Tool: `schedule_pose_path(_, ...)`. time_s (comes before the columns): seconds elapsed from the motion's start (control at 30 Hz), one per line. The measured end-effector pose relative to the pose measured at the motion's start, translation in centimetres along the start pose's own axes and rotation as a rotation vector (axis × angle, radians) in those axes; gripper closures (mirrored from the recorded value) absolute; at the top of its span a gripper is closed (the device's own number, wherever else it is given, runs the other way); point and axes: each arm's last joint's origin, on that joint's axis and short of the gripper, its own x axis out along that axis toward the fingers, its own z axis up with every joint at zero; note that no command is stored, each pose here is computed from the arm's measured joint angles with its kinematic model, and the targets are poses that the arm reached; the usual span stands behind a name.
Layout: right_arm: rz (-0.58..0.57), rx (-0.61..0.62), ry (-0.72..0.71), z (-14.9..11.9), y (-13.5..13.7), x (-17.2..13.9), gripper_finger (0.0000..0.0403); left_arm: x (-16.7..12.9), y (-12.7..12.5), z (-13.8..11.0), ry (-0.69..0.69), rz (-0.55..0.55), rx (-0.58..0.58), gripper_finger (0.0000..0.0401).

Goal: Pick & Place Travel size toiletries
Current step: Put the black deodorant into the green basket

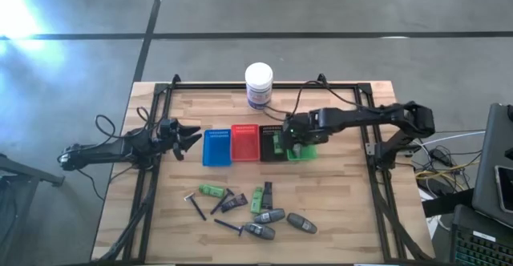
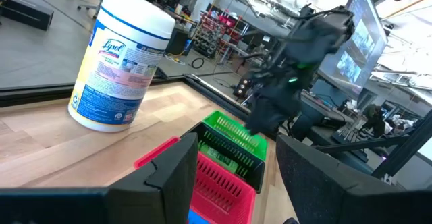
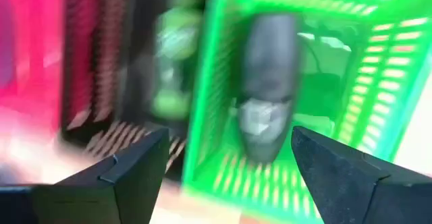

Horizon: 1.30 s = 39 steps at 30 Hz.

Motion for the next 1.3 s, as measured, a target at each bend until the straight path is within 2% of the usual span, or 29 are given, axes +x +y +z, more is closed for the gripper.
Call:
schedule_pose_path(0.13,-0.042,-0.2,0.05,-3.1,1.1,-2.4,0.009,0.0,0.0,0.0,0.0,0.0,0.0,0.0194)
schedule_pose_path(0.23,0.028,-0.512,0.115,-6.7,2.3,-3.6,0.0095,0.0,0.0,0.0,0.0,0.0,0.0,0.0194)
schedule_pose_path(0.3,0.067,-0.67,0.176,-9.6,2.9,-4.0,0.0101,0.0,0.0,0.0,0.0,0.0,0.0,0.0194)
schedule_pose_path(0.5,0.171,-0.875,0.271,-17.4,4.5,-3.1,0.0113,0.0,0.0,0.0,0.0,0.0,0.0,0.0194)
schedule_pose_path(0.7,0.113,-0.956,0.332,-23.2,5.6,-0.4,0.01,0.0,0.0,0.0,0.0,0.0,0.0,0.0194)
schedule_pose_path(0.83,0.059,-0.964,0.338,-25.3,6.7,1.4,0.0083,0.0,0.0,0.0,0.0,0.0,0.0,0.0194)
schedule_pose_path(1.03,-0.103,-0.985,0.274,-26.1,7.6,3.1,0.0062,0.0,0.0,0.0,0.0,0.0,0.0,0.0194)
schedule_pose_path(1.3,-0.15,-1.004,0.252,-26.5,7.3,4.3,0.0056,0.0,0.0,0.0,0.0,0.0,0.0,0.0194)
